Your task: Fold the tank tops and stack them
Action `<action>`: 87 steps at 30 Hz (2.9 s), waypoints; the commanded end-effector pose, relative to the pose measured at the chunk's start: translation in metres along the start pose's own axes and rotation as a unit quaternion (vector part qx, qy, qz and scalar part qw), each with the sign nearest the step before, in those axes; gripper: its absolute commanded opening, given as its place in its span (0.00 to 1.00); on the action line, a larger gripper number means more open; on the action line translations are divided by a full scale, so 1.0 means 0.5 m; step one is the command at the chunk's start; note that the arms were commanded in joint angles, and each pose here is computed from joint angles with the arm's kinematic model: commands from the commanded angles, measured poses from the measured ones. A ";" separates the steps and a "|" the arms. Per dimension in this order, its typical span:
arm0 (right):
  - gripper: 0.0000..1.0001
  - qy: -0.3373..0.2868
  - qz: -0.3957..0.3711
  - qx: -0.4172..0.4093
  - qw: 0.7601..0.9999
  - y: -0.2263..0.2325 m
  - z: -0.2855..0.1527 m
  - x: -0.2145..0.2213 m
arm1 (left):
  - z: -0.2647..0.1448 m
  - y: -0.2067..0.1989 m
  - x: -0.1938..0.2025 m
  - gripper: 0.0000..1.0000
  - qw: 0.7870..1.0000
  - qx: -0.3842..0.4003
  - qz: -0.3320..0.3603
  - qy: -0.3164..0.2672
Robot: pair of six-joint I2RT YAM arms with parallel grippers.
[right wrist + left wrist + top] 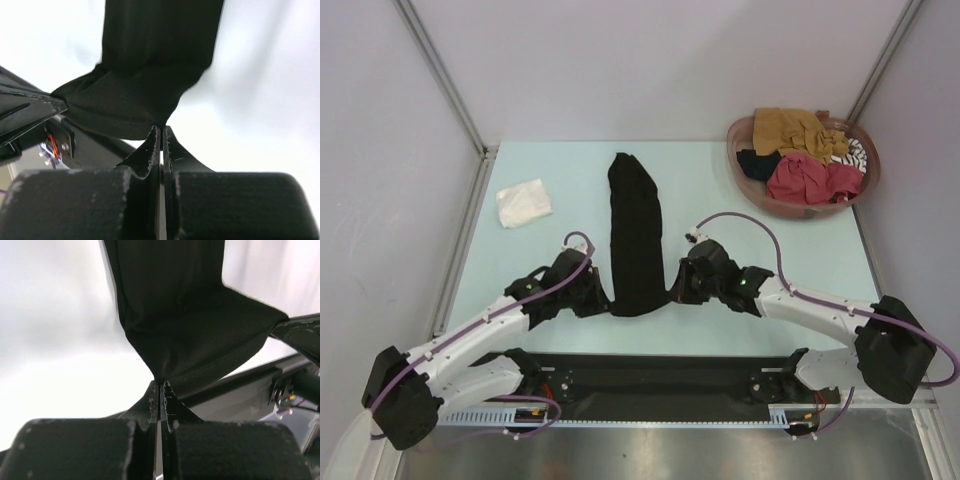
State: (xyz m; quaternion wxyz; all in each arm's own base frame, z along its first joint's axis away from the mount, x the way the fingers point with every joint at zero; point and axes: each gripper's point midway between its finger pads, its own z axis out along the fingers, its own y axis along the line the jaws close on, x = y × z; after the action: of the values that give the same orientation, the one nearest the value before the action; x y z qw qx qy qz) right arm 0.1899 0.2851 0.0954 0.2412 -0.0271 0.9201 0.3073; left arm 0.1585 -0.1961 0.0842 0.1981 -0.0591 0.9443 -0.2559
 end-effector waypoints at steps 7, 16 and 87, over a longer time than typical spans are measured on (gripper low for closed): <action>0.00 -0.024 -0.022 -0.018 0.999 0.029 0.011 -0.113 | -0.014 -0.026 -0.113 0.00 0.998 -0.012 0.028 -0.046; 0.00 -0.039 -0.016 -0.016 0.999 0.024 0.035 -0.209 | -0.009 -0.041 -0.217 0.00 0.997 -0.011 0.028 -0.075; 0.25 -0.066 0.051 -0.007 0.996 -0.084 0.271 -0.509 | 0.243 0.019 -0.571 0.20 0.992 -0.089 -0.001 -0.090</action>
State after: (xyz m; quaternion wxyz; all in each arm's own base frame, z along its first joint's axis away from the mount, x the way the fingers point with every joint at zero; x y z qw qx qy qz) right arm 0.4638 0.2984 0.0696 0.2535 0.0448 0.9164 0.3065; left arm 0.4465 -0.1828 0.0527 0.2358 -0.1112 0.9530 -0.1544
